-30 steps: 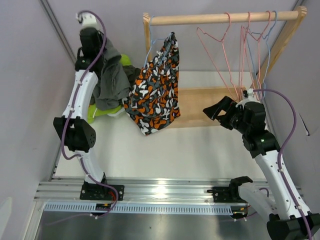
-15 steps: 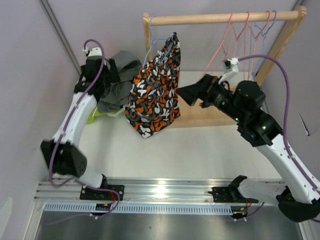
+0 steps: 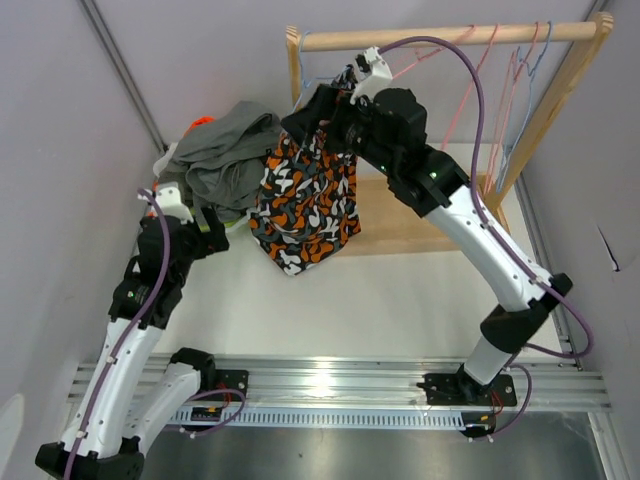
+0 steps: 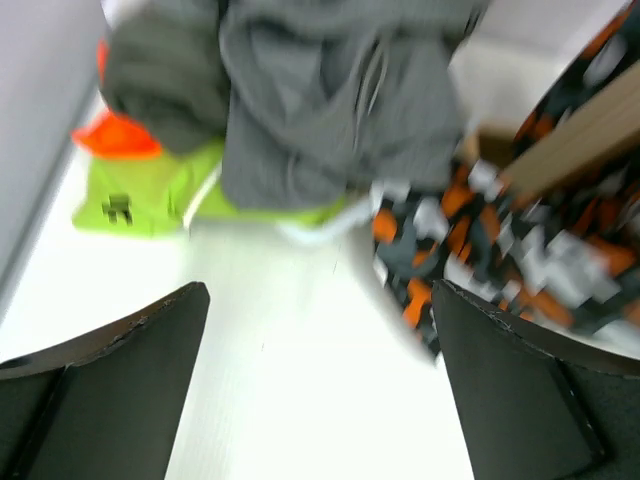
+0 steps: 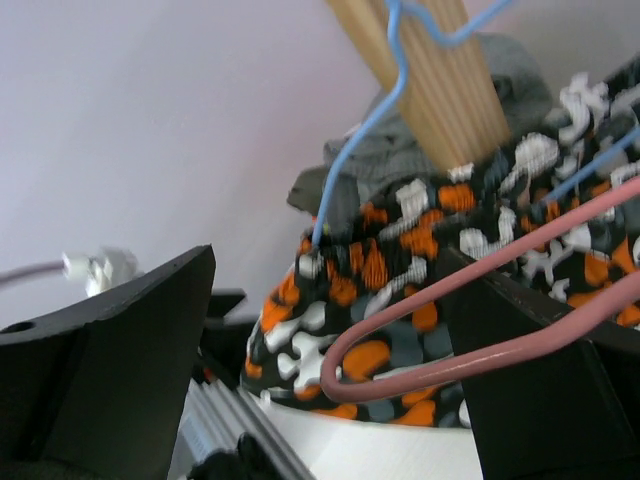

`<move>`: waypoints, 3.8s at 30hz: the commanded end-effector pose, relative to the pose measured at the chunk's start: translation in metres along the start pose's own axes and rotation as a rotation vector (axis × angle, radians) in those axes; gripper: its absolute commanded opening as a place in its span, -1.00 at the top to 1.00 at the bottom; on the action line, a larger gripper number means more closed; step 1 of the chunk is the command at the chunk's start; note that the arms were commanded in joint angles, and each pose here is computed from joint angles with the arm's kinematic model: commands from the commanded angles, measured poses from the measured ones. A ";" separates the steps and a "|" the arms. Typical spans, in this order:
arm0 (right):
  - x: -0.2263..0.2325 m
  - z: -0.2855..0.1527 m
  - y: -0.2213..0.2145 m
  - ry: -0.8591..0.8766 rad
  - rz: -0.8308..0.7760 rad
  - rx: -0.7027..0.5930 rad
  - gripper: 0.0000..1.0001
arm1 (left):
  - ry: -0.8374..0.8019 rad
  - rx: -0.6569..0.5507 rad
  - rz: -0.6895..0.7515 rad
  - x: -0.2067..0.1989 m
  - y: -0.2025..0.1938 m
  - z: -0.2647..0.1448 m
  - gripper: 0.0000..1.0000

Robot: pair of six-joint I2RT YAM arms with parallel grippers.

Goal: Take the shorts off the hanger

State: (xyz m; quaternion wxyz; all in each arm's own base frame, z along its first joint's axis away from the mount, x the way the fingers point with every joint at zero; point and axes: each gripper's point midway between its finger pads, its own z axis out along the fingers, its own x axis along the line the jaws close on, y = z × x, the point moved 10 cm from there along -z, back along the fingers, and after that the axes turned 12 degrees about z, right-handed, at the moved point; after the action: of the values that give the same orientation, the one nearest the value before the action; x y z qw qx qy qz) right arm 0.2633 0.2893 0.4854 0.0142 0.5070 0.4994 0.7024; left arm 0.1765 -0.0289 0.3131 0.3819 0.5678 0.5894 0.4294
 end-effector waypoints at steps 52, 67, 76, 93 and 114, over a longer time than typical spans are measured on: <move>0.053 0.001 0.018 0.024 -0.039 -0.253 1.00 | -0.420 -0.154 0.067 -0.051 0.023 -0.049 -0.99; 0.061 -0.032 0.034 0.055 -0.011 -0.289 1.00 | -0.938 -0.347 0.052 -0.146 0.054 -0.064 -0.99; 0.064 -0.056 0.040 0.076 0.005 -0.305 1.00 | -0.882 -0.363 0.054 -0.179 0.047 -0.054 0.23; 0.054 -0.079 0.059 0.050 -0.019 -0.359 1.00 | -0.918 -0.235 0.001 -0.164 -0.047 -0.131 1.00; 0.035 -0.078 0.097 -0.039 -0.043 -0.423 1.00 | -0.920 -0.176 0.173 -0.216 -0.116 -0.201 1.00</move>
State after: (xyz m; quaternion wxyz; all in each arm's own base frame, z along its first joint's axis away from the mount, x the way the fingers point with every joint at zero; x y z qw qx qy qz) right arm 0.2215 0.2396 0.5089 0.0736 0.5439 0.4952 0.6735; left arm -0.0077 -0.2602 0.2793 0.6364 0.6673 0.3120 0.2288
